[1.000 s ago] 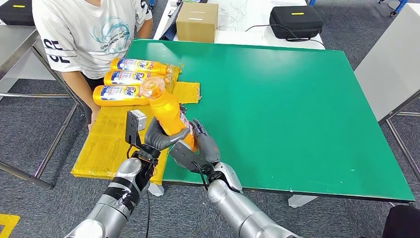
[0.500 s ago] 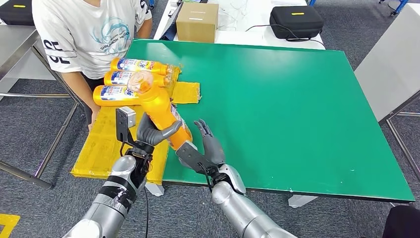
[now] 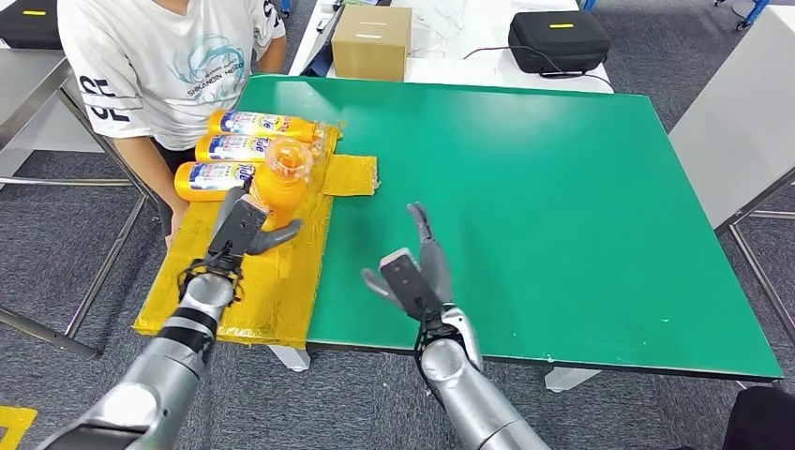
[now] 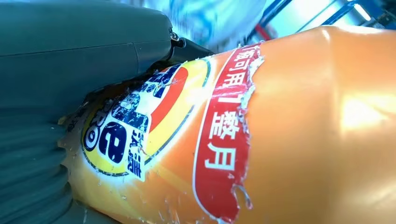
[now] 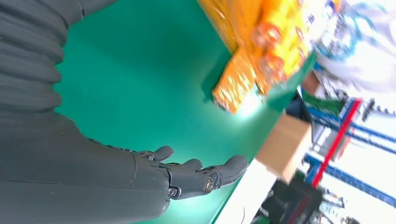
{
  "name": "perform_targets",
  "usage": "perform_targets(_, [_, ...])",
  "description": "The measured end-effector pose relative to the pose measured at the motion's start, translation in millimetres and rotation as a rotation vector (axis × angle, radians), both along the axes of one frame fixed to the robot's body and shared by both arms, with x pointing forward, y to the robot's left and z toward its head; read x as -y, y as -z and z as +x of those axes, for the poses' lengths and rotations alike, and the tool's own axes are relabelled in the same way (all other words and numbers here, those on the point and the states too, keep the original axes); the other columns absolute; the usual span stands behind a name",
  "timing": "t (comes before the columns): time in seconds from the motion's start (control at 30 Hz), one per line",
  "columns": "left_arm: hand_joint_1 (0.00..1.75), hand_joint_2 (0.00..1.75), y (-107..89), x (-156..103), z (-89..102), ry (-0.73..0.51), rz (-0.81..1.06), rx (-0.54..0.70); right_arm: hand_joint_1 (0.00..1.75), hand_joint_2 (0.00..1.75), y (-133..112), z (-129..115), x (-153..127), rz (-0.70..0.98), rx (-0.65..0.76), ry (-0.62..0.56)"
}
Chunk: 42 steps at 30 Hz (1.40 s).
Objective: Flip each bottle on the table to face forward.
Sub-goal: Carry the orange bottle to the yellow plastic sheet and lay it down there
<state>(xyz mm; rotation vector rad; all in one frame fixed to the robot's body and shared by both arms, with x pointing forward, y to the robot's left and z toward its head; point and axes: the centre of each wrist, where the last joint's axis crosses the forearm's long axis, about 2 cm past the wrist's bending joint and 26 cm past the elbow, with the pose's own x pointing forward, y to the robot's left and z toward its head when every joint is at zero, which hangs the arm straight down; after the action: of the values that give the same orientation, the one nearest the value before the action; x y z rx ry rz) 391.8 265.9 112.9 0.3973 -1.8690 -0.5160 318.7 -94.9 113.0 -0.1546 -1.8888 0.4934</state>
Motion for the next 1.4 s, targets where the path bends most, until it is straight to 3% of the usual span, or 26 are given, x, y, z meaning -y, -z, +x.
perform_targets(0.23, [1.75, 1.75, 10.8, -54.8, 3.8, 0.017, 0.399, -0.045, 0.00, 1.75, -9.7, 5.1, 12.4, 0.066, 0.023, -0.018])
perform_targets(0.6, [1.75, 1.75, 25.3, -95.7, -3.7, 0.085, 0.924, -0.228, 0.00, 1.75, -11.9, 8.4, 13.7, 0.094, 0.019, -0.071])
perform_targets(0.97, [1.75, 1.75, 20.0, -90.8, 4.9, 0.151, 1.305, -0.242, 0.00, 1.75, -15.1, 11.3, 5.8, 0.102, 0.010, -0.107])
perform_targets(1.33, [1.75, 1.75, 14.7, -84.7, 11.5, 0.192, 1.389, -0.251, 0.00, 1.75, -14.8, 12.1, 3.1, 0.102, 0.002, -0.115])
perform_targets(1.37, [1.56, 1.75, 14.4, -84.5, 11.8, 0.193, 1.391, -0.251, 0.00, 1.75, -14.7, 12.1, 3.1, 0.102, 0.002, -0.115])
perform_targets(1.4, [1.13, 1.75, 14.3, -84.4, 11.9, 0.194, 1.393, -0.250, 0.00, 1.75, -14.6, 12.1, 3.1, 0.102, 0.002, -0.115])
